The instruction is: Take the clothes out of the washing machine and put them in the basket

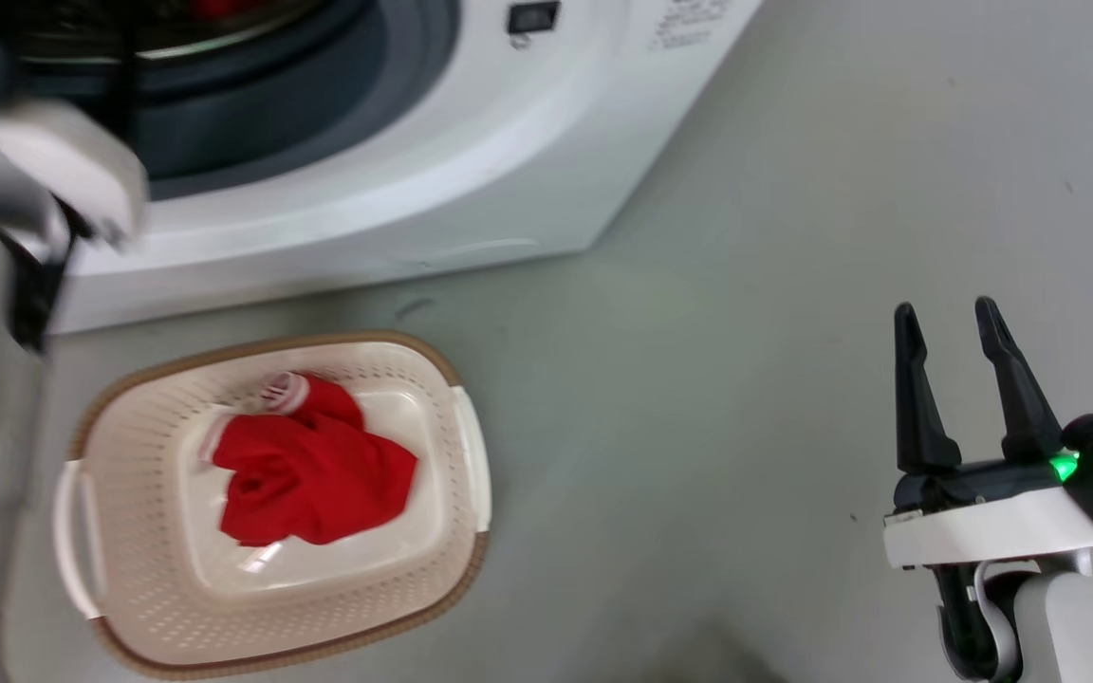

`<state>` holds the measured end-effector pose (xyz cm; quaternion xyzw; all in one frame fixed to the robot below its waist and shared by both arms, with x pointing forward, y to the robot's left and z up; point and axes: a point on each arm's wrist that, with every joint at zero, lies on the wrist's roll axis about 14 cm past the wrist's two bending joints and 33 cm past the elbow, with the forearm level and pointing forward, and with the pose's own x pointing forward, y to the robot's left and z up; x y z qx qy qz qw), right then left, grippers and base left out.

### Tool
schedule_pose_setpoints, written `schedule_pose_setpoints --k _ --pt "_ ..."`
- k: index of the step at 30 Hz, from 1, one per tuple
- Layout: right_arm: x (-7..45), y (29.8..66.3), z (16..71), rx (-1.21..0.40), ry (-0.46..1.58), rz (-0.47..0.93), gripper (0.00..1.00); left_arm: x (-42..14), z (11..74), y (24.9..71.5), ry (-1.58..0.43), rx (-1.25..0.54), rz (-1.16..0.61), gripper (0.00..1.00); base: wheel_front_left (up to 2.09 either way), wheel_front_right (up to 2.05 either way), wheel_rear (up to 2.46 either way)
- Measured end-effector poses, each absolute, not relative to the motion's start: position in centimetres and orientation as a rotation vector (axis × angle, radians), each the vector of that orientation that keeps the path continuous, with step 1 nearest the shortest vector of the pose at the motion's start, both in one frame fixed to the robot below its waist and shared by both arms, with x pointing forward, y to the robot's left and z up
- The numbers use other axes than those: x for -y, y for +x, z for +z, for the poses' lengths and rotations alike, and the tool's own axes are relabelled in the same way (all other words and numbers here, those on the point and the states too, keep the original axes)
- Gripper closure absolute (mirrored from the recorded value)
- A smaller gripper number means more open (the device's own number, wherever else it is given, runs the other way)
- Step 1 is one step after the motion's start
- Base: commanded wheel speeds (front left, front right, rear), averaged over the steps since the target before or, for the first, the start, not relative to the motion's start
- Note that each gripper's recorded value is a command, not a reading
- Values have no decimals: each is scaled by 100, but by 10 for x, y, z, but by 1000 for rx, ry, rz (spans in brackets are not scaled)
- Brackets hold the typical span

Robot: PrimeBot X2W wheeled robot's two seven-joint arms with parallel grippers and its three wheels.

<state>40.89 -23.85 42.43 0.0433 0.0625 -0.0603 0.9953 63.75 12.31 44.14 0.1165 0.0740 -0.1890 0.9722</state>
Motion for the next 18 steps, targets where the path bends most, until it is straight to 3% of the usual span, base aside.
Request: schedule_pose_setpoints --k 8,18 --pt "246 410 407 -171 115 -154 0 -109 419 714 297 -316 -374 0 0 0 0" --pt "265 386 397 -242 96 -232 0 -97 365 765 267 -557 -328 0 0 0 0"
